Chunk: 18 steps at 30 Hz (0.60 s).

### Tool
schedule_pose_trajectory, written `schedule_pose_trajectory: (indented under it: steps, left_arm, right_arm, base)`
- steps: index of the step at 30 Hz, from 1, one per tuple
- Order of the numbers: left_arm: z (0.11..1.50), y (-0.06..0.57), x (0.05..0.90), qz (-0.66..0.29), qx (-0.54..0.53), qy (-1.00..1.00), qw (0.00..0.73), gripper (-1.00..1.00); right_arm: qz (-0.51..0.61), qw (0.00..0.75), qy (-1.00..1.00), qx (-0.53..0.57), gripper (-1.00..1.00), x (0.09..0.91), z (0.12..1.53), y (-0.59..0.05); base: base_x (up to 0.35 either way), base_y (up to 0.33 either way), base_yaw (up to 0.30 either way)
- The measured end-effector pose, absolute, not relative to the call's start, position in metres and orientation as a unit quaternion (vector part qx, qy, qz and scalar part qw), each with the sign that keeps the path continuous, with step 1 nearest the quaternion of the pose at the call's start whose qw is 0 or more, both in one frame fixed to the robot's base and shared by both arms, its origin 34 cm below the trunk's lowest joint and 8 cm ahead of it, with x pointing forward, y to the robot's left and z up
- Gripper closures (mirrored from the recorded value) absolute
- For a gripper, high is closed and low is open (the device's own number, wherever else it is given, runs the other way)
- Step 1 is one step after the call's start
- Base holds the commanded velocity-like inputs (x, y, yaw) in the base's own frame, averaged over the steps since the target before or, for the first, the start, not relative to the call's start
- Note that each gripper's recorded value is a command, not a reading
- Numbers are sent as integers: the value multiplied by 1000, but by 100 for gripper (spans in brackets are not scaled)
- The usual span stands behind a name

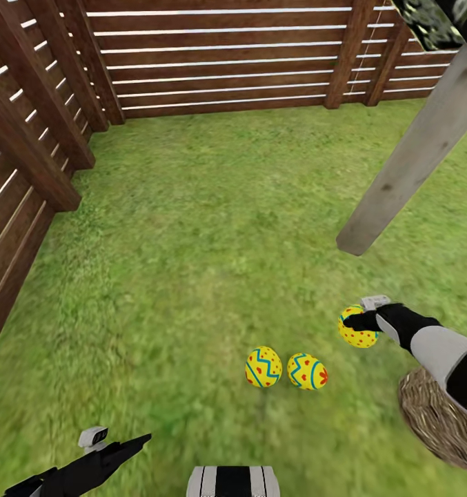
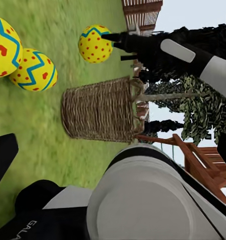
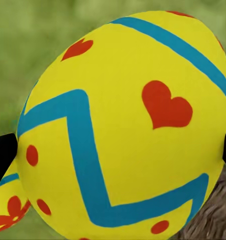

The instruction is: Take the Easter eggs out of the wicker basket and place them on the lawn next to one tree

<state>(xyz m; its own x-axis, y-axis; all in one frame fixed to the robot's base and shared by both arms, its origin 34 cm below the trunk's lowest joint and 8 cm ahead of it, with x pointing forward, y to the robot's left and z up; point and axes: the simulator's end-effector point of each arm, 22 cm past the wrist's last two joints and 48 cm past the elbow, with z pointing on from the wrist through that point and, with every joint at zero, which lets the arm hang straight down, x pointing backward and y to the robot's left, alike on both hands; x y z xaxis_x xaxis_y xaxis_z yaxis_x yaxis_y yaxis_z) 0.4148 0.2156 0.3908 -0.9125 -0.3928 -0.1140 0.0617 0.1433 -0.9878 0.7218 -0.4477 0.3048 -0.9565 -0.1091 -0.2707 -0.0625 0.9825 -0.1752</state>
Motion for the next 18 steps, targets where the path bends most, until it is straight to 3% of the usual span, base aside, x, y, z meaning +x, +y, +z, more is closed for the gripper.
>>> schedule_pose_trajectory:
  steps: [18]
  left_arm:
    - [351,218,407,-644,-113,736,178,-100]
  right_arm:
    - [-96,133,985,-48,100,691,248,-443]
  base:
    - [0,0,0]
